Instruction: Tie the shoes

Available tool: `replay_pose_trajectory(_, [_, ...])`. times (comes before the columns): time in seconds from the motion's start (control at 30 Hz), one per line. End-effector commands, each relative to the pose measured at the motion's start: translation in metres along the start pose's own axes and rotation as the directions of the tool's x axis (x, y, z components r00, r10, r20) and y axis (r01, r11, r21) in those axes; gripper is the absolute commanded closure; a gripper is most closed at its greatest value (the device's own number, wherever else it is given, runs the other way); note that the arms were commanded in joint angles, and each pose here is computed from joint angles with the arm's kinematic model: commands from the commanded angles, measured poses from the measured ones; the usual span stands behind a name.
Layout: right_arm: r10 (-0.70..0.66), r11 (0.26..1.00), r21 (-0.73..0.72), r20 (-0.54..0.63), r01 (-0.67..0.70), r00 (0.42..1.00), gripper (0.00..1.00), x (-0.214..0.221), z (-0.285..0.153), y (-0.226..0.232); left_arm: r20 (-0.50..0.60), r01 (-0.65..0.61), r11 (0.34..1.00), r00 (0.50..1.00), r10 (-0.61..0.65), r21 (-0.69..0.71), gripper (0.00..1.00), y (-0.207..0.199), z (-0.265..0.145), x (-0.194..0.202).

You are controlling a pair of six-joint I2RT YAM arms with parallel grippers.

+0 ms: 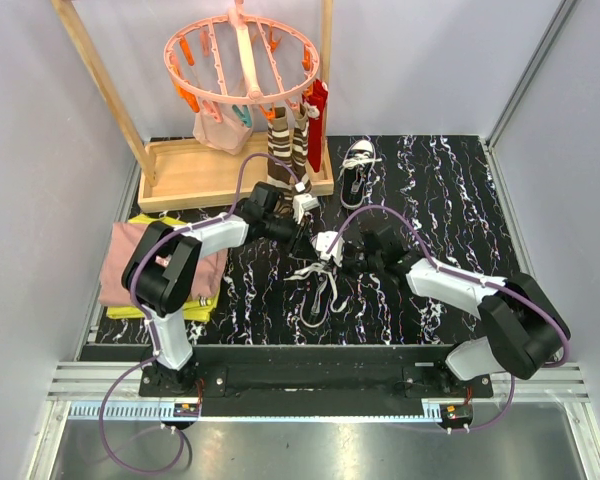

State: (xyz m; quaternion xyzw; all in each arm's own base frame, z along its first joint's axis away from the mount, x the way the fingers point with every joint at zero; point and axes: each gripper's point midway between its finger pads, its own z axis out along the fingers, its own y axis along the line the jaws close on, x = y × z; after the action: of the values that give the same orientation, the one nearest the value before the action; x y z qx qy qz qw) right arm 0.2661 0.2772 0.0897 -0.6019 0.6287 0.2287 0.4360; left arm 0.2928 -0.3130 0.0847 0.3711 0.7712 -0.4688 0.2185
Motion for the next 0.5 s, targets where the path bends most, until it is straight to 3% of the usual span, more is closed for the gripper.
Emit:
replay_pose_trajectory(0.0, [-0.076,0.996,0.046,0.052,0.074,0.996,1.00,-0.019,-0.002,-0.009,0.017,-0.045,0.997,0.999,0.045,0.054,0.80,-0.012,0.002,-0.015])
replay_pose_trajectory(0.47, [-0.083,0.995,0.066,0.049,0.080,0.995,1.00,-0.019,0.002,-0.012,0.008,-0.029,0.985,1.000,0.028,0.173,0.80,-0.032,0.001,-0.013])
